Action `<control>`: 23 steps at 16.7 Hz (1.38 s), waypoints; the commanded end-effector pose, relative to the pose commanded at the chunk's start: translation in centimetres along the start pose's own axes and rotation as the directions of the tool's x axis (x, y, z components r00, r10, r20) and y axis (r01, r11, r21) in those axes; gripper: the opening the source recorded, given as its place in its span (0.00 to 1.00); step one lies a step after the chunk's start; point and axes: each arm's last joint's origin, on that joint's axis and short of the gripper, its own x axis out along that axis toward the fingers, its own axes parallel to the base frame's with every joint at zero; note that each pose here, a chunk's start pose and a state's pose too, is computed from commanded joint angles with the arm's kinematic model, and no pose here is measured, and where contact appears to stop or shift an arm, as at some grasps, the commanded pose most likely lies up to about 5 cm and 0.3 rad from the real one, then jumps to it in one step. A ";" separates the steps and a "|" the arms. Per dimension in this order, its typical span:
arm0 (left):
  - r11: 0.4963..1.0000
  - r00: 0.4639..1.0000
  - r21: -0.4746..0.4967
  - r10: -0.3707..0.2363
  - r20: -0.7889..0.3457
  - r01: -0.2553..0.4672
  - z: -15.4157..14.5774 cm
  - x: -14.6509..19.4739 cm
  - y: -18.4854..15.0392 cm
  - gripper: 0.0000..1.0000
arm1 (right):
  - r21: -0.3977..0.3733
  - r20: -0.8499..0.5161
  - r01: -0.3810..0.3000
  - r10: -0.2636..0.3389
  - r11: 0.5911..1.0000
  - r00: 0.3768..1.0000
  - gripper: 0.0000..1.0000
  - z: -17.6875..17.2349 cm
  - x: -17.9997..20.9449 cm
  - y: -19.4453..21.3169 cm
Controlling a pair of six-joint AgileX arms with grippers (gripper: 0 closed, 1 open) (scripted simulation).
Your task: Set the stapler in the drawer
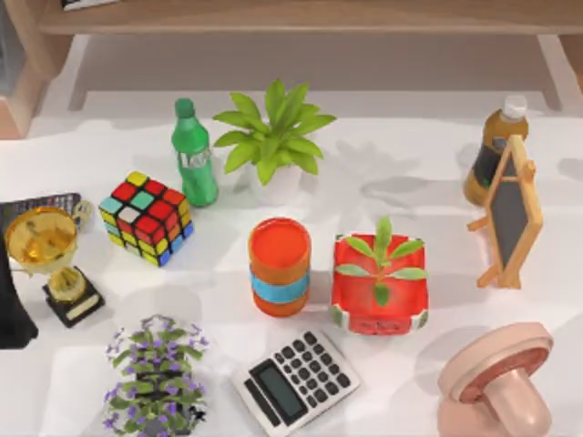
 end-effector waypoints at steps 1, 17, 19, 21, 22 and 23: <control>1.000 1.000 0.000 0.000 0.000 0.000 0.0 0.0 0.0 1.00 | 0.002 0.000 -0.001 0.001 1.000 1.000 0.00 0.0 0.2 0.0; 1.000 1.000 0.000 0.000 0.000 0.000 0.0 0.0 0.0 1.00 | 0.002 0.000 -0.001 0.001 1.000 1.000 0.98 0.0 0.2 0.0; 1.000 1.000 0.000 0.000 0.000 0.000 0.0 0.0 0.0 1.00 | 0.002 0.000 -0.001 0.001 1.000 1.000 1.00 0.0 0.2 0.0; 1.000 1.000 0.000 0.000 0.000 0.000 0.0 0.0 0.0 1.00 | 0.002 0.000 -0.001 0.001 1.000 1.000 1.00 0.0 0.2 0.0; 1.000 1.000 0.000 0.000 0.000 0.000 0.0 0.0 0.0 1.00 | 0.002 0.000 -0.001 0.001 1.000 1.000 1.00 0.0 0.2 0.0; 1.000 1.000 0.000 0.000 0.000 0.000 0.0 0.0 0.0 1.00 | 0.002 0.000 -0.001 0.001 1.000 1.000 1.00 0.0 0.2 0.0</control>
